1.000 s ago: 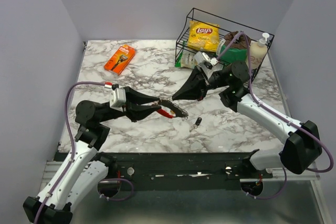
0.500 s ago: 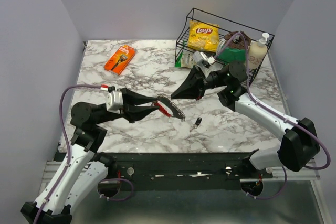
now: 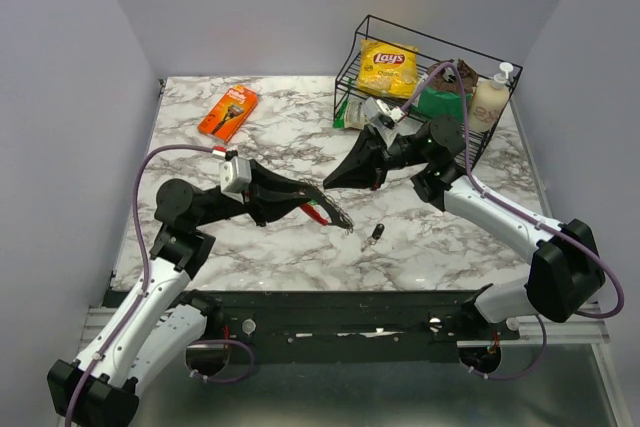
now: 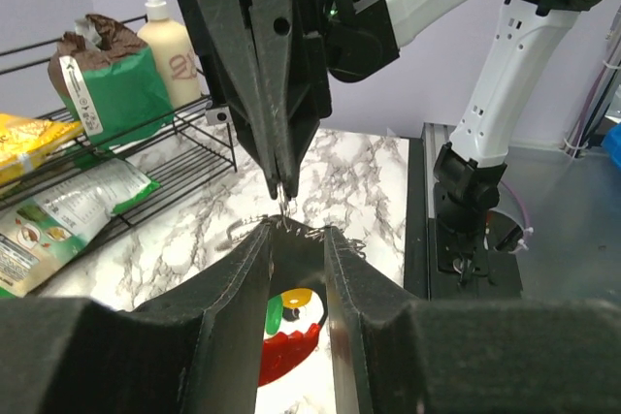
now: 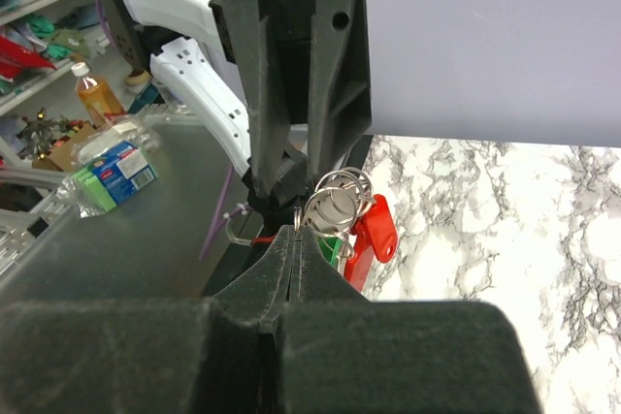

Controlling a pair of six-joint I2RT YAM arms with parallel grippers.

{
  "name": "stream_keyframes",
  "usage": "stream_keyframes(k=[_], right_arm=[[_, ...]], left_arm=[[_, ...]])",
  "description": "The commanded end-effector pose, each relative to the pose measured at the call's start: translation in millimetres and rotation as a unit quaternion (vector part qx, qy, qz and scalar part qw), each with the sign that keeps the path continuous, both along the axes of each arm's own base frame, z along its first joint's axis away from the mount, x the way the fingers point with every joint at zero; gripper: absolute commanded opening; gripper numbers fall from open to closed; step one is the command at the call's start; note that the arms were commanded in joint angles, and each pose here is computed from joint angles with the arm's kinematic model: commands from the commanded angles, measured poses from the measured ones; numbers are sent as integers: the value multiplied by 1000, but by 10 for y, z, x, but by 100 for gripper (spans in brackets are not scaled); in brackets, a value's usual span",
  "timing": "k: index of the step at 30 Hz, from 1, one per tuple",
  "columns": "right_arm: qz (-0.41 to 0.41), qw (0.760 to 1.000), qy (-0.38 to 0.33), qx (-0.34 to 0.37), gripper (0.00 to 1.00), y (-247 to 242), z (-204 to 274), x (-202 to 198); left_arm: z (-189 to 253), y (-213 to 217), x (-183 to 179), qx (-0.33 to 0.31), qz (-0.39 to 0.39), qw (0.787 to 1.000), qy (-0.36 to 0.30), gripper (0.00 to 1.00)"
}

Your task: Put the keys on the keyring

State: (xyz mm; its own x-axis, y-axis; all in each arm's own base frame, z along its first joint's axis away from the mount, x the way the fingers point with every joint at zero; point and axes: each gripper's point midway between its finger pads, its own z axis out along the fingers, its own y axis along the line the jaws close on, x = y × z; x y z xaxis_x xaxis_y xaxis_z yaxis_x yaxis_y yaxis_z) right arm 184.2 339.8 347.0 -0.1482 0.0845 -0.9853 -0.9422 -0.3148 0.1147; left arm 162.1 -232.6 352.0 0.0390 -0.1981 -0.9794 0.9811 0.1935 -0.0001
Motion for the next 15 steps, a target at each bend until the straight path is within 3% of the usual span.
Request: stream_keyframes(k=[1,15], right_arm=[[-5,1000,-6,11,1,15,37,31],[-2,1000,-6,13,1,16,41,18]], left_arm=[[-47,-29,-7,-2,-13,1000,0,37],[-128,-83,34,-5,-30,999,20,38]])
